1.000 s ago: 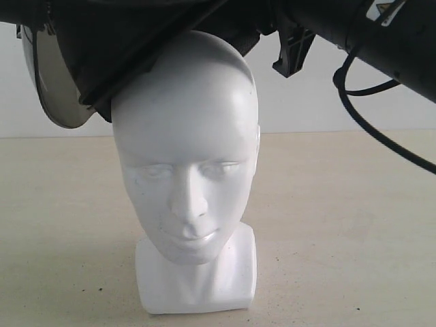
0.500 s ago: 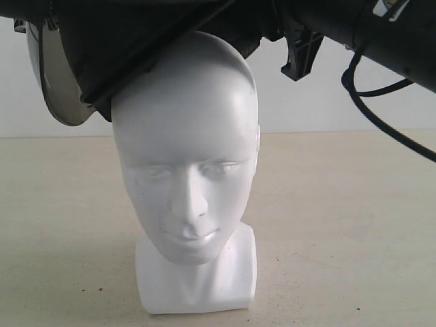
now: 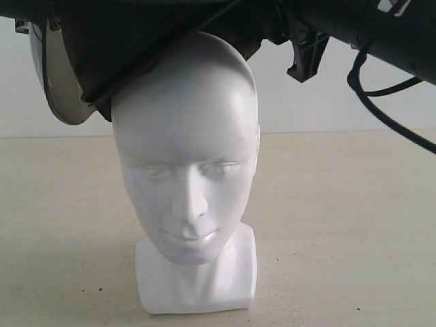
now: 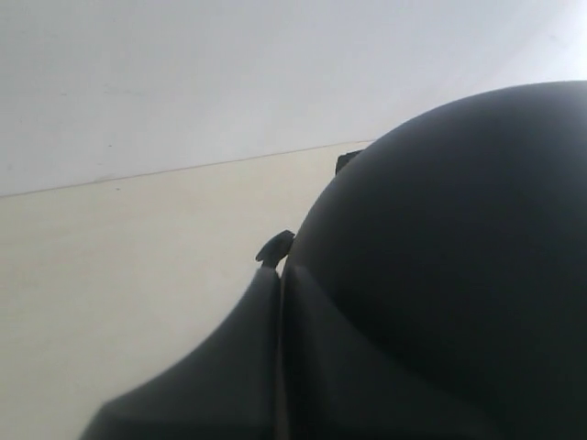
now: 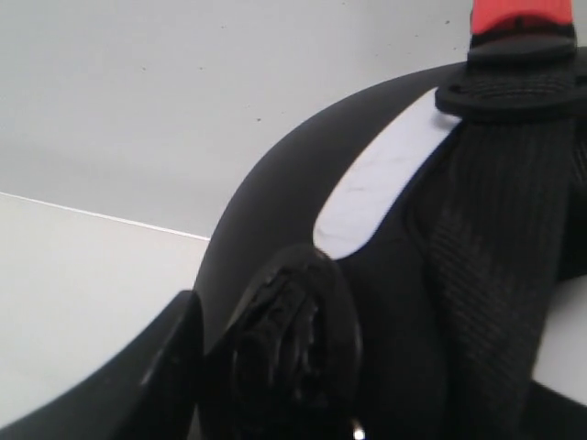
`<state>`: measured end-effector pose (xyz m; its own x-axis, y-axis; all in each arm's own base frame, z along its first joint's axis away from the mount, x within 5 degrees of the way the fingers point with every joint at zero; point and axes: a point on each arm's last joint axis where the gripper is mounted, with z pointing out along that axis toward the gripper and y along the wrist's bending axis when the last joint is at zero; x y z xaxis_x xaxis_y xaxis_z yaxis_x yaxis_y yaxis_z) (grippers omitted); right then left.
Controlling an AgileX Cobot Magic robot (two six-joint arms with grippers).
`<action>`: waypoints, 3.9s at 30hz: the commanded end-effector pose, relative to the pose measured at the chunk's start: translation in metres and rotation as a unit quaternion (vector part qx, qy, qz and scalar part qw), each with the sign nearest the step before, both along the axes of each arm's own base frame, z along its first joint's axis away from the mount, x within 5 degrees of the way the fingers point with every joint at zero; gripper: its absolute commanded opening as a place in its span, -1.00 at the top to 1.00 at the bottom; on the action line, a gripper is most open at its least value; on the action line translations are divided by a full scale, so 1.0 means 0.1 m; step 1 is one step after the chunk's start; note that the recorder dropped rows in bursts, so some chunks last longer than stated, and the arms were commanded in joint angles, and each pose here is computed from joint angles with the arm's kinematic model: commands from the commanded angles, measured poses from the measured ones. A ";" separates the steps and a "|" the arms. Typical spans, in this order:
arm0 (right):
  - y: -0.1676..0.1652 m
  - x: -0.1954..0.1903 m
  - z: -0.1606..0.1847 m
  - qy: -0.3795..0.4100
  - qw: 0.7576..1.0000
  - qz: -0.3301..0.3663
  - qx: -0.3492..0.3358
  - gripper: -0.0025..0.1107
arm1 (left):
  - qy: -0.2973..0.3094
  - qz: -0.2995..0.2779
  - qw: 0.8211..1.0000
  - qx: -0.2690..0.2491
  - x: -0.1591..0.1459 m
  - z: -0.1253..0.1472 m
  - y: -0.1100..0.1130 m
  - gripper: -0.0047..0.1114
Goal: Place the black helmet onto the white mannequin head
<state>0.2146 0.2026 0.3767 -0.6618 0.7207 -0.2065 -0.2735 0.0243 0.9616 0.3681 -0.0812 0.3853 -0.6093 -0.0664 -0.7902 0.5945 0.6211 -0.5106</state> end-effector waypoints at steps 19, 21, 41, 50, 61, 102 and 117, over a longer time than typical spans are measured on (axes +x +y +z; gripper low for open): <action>-0.04 -0.03 -0.10 -0.019 0.992 0.001 -0.125 0.20 | 0.014 -0.163 0.986 -0.038 -0.54 0.31 -0.45 0.84; -0.06 -0.05 -0.09 -0.015 0.991 -0.002 -0.135 0.20 | 0.014 -0.163 0.986 -0.038 -0.54 0.31 -0.45 0.84; -0.14 -0.08 -0.15 0.018 0.981 -0.017 -0.192 0.20 | 0.016 -0.179 0.983 -0.037 -0.59 0.30 -0.56 0.84; -0.15 -0.08 -0.17 0.024 0.979 -0.019 -0.202 0.20 | 0.018 -0.179 0.983 -0.038 -0.59 0.30 -0.56 0.84; -0.16 -0.08 -0.18 0.028 0.978 -0.020 -0.207 0.20 | 0.018 -0.178 0.983 -0.031 -0.59 0.29 -0.55 0.84; -0.31 -0.20 -0.09 0.036 0.971 -0.033 -0.233 -0.28 | 0.019 -0.177 0.984 -0.022 -0.58 0.28 -0.55 0.84; -0.47 -0.35 0.02 0.039 0.966 -0.045 -0.251 -0.28 | 0.020 -0.177 0.984 -0.023 -0.58 0.28 -0.55 0.84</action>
